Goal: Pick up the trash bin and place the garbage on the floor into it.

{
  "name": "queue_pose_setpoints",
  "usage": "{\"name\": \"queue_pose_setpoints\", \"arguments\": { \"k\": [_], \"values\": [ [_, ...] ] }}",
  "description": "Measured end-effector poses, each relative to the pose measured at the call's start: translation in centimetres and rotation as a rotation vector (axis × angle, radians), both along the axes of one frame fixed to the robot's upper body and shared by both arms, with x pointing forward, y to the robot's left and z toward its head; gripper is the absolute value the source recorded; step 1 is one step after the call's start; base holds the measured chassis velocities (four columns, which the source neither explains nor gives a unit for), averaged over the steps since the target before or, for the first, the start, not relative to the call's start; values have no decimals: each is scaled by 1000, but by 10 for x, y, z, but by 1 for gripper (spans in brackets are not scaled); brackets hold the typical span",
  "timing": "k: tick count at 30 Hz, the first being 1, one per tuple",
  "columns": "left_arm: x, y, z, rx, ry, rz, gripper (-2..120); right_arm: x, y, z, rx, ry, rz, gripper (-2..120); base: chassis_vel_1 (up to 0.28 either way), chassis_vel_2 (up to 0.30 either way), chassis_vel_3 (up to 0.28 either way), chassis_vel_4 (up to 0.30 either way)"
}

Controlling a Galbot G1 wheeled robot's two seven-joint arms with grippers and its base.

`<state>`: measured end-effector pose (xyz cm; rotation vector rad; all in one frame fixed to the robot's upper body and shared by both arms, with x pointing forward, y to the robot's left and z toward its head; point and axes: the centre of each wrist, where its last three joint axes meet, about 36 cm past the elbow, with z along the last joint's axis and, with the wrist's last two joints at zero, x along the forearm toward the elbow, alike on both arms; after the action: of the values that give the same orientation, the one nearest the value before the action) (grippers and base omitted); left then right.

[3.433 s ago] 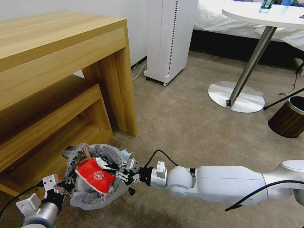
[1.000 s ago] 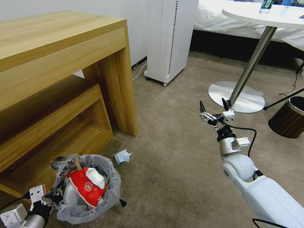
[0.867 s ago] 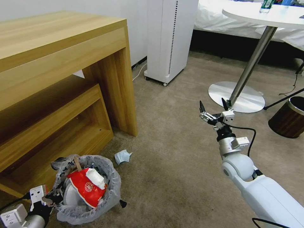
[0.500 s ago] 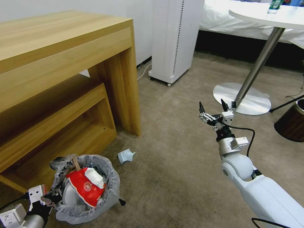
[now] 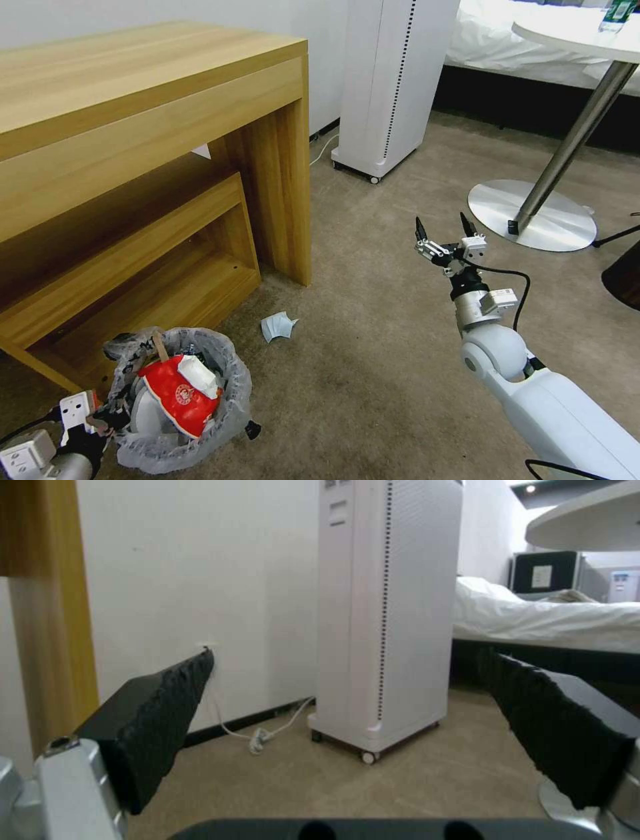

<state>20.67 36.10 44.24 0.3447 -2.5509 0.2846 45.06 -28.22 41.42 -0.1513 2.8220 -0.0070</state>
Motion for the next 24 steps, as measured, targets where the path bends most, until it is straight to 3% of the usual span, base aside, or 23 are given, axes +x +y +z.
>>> {"name": "queue_pose_setpoints", "arguments": {
  "k": [24],
  "values": [
    [-4, -3, 8, -3, -2, -3, 1, -16, -2, 2, -7, 3, 21, 100, 0, 0, 0, 0]
  ]
}}
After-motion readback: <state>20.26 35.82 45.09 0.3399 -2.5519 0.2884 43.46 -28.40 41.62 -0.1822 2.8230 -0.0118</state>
